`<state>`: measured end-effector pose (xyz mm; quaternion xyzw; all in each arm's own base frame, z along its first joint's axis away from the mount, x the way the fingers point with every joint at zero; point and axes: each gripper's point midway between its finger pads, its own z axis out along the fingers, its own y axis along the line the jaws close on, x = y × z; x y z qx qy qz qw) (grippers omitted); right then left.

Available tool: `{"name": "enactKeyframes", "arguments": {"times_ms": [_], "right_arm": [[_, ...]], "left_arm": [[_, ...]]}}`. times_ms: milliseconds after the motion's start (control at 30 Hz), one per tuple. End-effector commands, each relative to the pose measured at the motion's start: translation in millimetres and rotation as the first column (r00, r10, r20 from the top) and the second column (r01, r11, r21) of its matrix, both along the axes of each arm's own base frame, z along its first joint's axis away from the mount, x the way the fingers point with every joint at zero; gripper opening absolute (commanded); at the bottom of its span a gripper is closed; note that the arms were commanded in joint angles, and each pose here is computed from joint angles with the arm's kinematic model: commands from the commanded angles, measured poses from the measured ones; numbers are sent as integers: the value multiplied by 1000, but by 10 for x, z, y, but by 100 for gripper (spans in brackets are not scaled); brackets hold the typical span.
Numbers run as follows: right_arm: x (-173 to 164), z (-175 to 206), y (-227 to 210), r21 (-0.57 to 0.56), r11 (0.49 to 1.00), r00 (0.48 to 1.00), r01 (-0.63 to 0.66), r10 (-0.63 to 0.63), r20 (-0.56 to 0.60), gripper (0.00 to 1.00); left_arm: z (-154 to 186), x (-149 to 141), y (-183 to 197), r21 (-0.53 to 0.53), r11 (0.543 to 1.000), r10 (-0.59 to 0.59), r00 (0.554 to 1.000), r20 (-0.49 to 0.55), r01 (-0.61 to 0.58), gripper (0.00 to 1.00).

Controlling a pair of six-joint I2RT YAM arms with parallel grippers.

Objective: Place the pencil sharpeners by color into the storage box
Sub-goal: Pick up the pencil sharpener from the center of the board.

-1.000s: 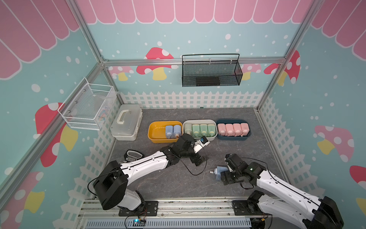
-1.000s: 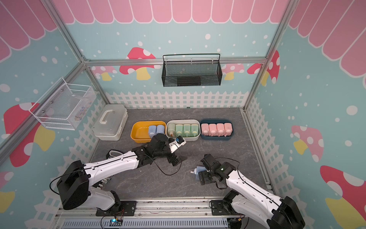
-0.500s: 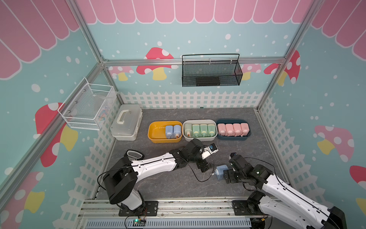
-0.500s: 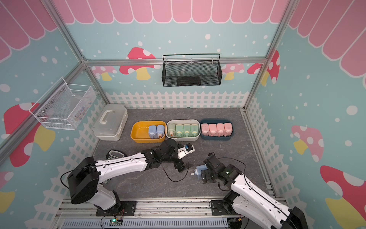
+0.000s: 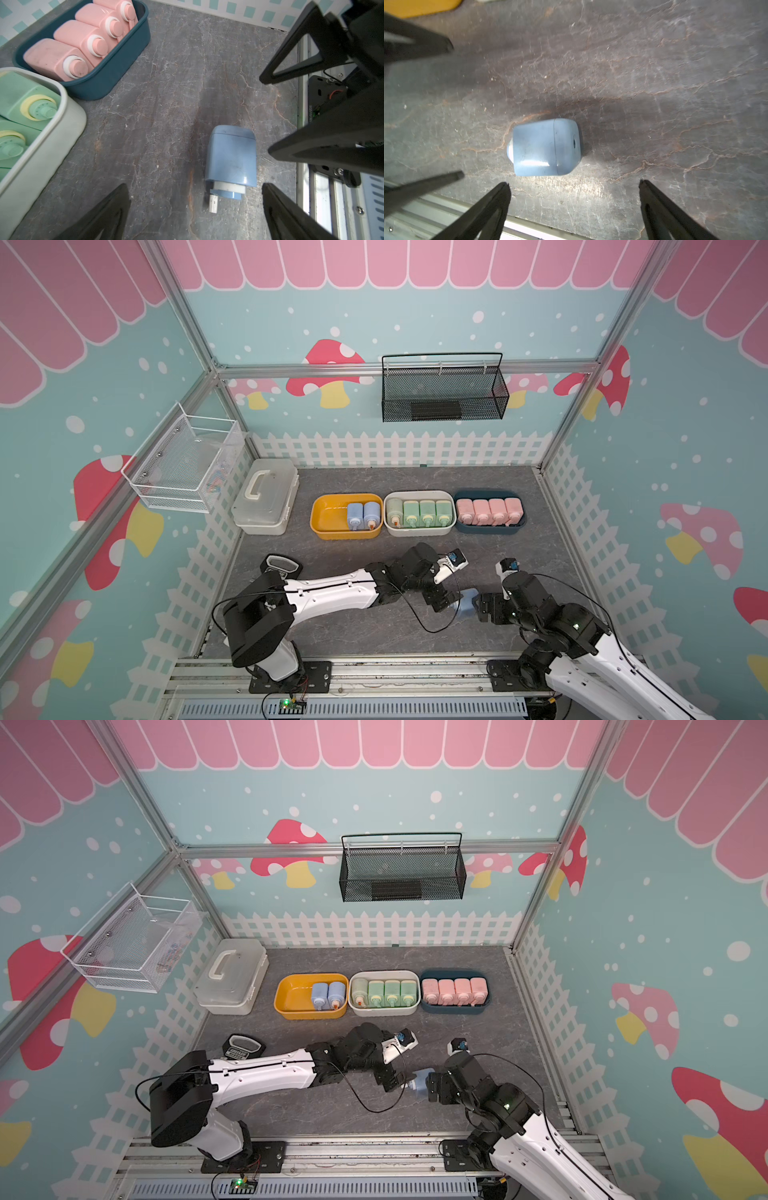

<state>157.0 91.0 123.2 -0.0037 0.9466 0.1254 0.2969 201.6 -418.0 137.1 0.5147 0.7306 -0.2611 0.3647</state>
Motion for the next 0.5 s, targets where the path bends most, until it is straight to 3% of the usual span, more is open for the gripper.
{"name": "enactKeyframes", "arguments": {"times_ms": [0,267,467], "right_arm": [[114,110,-165,0,991,988,137,-137,68,97],[210,86,-245,25,974,967,226,-227,119,98],[212,107,-279,21,975,964,223,-223,146,98]], "left_arm": [[-50,-31,-179,1,998,63,998,3,-63,99],[-286,-159,-415,69,997,-28,999,27,26,98],[-491,-167,-520,115,991,-63,998,-5,63,88]]}}
